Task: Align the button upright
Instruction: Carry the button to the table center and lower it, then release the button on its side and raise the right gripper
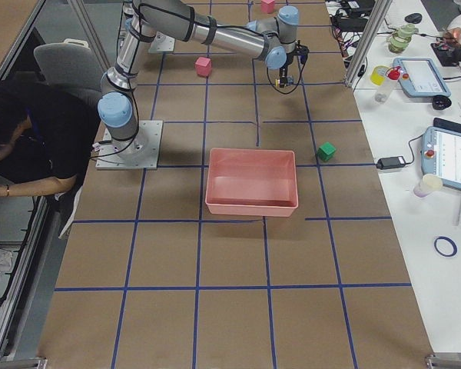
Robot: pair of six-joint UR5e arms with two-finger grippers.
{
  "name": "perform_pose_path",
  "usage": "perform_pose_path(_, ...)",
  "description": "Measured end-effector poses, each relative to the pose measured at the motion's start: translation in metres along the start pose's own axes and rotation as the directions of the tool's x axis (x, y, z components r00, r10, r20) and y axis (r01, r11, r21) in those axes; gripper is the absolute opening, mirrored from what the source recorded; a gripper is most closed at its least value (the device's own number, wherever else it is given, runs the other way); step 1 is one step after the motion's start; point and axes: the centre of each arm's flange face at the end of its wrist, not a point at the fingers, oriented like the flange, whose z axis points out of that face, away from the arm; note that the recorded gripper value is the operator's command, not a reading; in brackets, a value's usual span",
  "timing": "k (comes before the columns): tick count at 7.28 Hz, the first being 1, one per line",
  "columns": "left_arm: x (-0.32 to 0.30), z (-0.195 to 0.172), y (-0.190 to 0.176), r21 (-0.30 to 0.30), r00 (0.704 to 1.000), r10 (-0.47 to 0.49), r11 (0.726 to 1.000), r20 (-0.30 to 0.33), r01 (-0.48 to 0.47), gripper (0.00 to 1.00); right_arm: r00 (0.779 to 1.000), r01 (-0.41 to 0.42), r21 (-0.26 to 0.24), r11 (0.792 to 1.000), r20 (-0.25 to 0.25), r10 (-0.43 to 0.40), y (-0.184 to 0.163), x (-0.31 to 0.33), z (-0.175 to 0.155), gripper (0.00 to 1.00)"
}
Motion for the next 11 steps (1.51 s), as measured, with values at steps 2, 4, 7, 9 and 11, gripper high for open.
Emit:
perform_pose_path(2,0.000,0.000,0.000,-0.001,1.000,0.001,1.000,-0.001,-0.001,1.00,0.999,0.027,-0.025,0.999,0.018,-0.027,0.015,-0.034,0.022,0.00)
perform_pose_path(4,0.000,0.000,0.000,0.000,1.000,0.000,1.000,-0.001,0.000,1.00,0.997,0.039,-0.050,0.998,0.073,-0.036,0.019,-0.046,0.035,0.42)
perform_pose_path(7,0.000,0.000,0.000,0.000,1.000,0.000,1.000,-0.001,0.000,1.00,0.987,0.128,-0.059,0.990,0.105,-0.122,0.021,-0.050,0.042,1.00)
perform_pose_path(9,0.000,0.000,0.000,0.000,1.000,0.000,1.000,-0.001,0.000,1.00,0.987,0.122,-0.056,0.991,0.108,-0.115,0.022,-0.049,0.033,1.00)
perform_pose_path(11,0.000,0.000,0.000,0.001,1.000,0.000,1.000,0.000,0.000,1.00,0.990,0.112,-0.060,0.992,0.093,-0.106,0.024,-0.036,0.004,1.00)
